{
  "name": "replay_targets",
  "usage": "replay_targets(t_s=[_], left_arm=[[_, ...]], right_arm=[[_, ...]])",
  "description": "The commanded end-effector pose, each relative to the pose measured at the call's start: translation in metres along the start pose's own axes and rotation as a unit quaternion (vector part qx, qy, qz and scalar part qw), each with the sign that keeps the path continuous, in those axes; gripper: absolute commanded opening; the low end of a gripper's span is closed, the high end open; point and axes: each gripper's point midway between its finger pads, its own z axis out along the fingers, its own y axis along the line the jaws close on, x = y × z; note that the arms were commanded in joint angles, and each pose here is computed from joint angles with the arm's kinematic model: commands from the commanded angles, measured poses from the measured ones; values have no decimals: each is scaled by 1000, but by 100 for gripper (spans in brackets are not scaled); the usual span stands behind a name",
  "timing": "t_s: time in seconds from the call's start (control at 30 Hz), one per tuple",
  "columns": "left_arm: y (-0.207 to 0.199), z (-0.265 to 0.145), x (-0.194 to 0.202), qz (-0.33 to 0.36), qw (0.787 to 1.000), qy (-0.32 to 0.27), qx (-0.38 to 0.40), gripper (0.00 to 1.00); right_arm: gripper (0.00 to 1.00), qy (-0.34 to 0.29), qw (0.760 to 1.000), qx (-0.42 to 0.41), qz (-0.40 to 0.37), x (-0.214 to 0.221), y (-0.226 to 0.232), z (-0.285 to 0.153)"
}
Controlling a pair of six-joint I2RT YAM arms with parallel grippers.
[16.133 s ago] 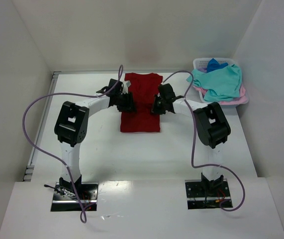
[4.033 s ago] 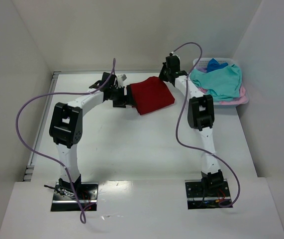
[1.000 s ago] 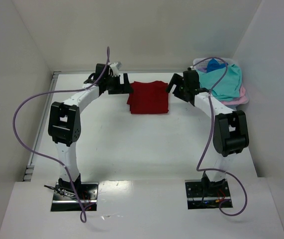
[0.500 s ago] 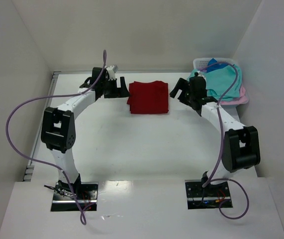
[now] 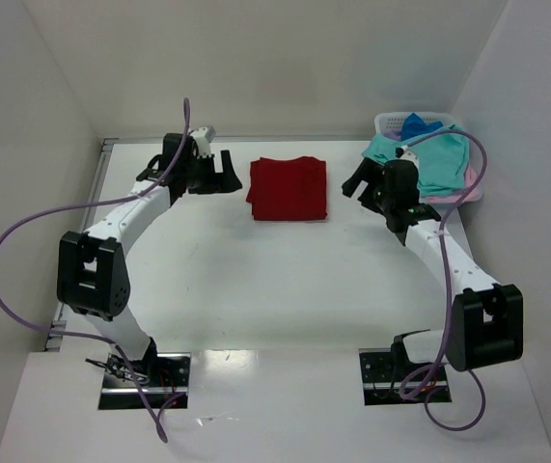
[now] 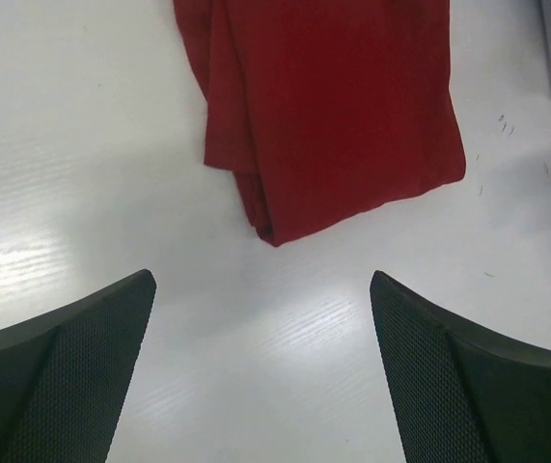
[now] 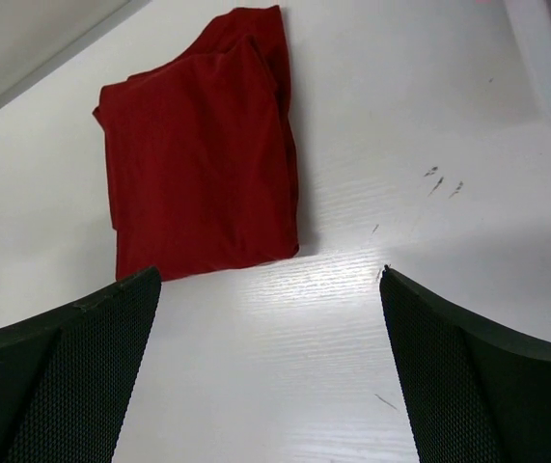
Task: Fold and stack the t-shirts
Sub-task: Put the neatly folded tshirt into the corner of the board with the left arm
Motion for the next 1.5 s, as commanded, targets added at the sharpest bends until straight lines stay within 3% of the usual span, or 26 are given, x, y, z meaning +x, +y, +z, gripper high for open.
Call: replay_targets(t_s=[0.0, 0.23, 0.63, 0.77, 0.97, 1.13, 1.47], left_arm=[[1, -26, -14, 8, 999, -34, -13, 100], [12, -62, -29, 7, 996, -84, -38, 100], [20, -67, -27, -16, 994, -96, -45, 100], [23, -48, -22, -32, 997, -76, -4, 100], [4, -8, -44, -26, 994, -62, 89, 100], [31, 31, -44, -35, 998, -26, 51, 100], [23, 82, -29, -39, 988, 19, 151, 100]], right_arm=[[100, -39, 999, 2, 9, -18, -4, -18], [100, -81, 997, -1, 16, -39, -13, -44], [100, -76, 997, -7, 17, -41, -10, -41], [100, -49, 998, -38, 4, -35, 2, -29], [100, -12, 999, -43, -2, -37, 11, 8], [100, -21, 998, -61, 0, -56, 31, 27], [100, 28, 999, -47, 1, -55, 38, 81]])
